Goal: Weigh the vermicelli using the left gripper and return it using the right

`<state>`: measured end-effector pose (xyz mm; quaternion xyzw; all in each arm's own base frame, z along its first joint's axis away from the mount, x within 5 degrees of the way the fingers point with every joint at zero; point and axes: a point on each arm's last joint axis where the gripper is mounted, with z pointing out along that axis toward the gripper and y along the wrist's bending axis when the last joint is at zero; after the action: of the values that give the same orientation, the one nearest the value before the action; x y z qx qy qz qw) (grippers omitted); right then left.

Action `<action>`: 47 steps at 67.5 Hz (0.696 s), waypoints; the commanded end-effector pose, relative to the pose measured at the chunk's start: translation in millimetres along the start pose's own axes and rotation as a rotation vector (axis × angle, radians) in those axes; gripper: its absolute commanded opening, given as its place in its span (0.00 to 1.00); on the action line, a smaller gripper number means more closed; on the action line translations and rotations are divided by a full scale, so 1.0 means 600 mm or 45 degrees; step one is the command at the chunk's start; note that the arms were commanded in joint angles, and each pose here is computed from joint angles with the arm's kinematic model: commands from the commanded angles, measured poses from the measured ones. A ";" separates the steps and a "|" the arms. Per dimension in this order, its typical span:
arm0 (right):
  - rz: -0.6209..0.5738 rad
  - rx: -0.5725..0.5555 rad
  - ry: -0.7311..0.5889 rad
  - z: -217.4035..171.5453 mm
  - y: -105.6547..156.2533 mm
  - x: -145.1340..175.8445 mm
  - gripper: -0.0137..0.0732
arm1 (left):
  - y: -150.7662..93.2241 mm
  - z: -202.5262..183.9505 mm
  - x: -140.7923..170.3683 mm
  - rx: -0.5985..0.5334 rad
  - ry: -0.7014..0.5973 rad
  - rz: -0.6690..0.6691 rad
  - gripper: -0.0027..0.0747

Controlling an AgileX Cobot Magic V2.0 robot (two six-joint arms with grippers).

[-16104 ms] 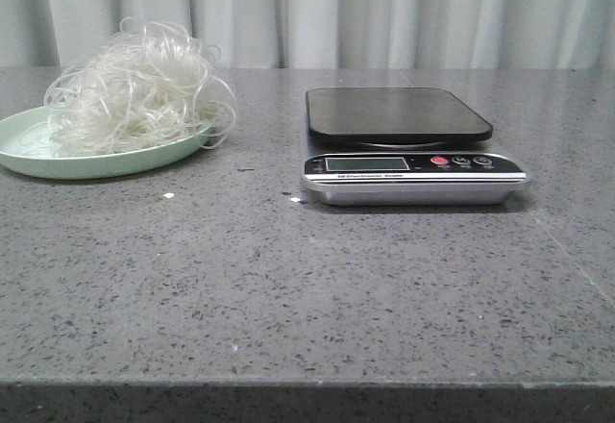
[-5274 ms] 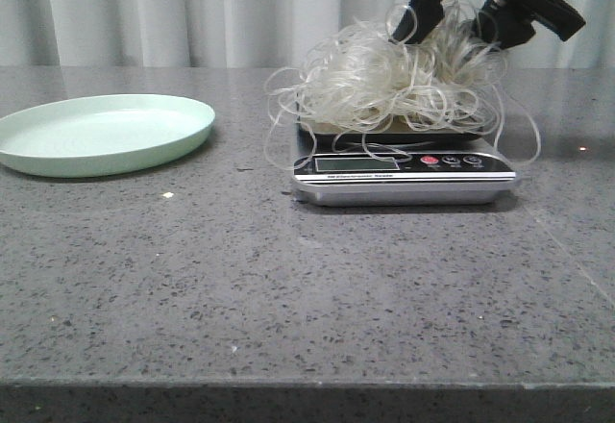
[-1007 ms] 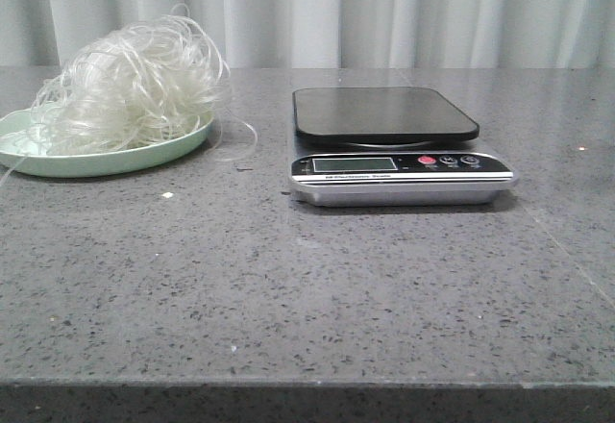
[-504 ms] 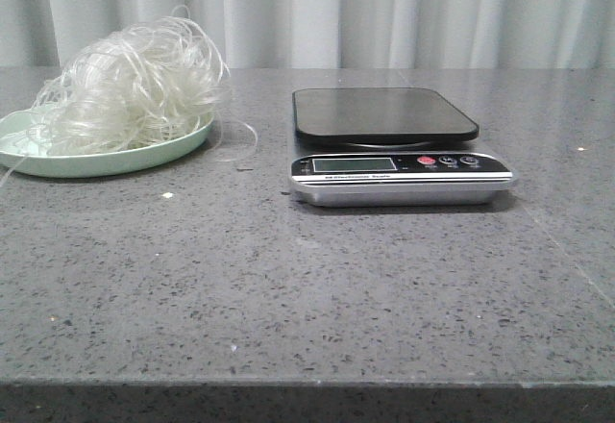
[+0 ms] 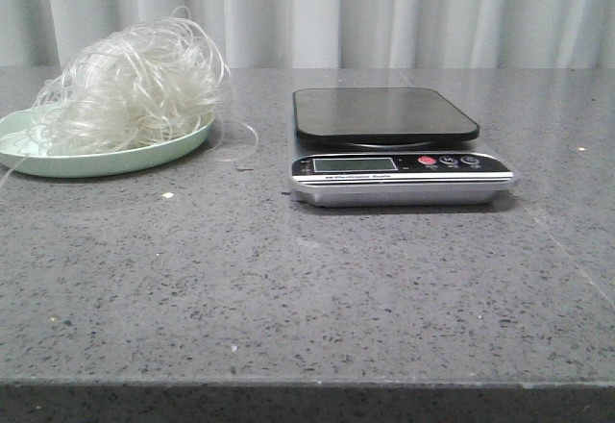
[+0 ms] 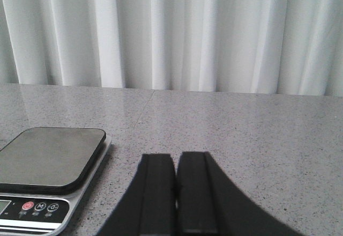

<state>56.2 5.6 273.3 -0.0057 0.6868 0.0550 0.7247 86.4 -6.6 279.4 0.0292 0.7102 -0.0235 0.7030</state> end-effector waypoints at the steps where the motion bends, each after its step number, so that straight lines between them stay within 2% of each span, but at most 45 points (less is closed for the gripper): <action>1: -0.023 0.018 -0.118 -0.001 -0.001 -0.024 0.33 | 0.006 -0.001 -0.024 -0.048 -0.108 -0.022 0.21; 39: -0.023 0.018 -0.118 -0.001 -0.001 -0.024 0.33 | 0.006 -0.001 -0.024 -0.048 -0.108 -0.019 0.21; 47: -0.023 0.018 -0.118 -0.001 -0.001 -0.024 0.33 | 0.005 -0.002 -0.024 -0.049 -0.104 0.189 0.21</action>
<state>56.2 5.5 273.3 -0.0065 0.6868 0.0539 0.7248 86.4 -6.3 279.5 0.0450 0.7091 -0.0061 0.7036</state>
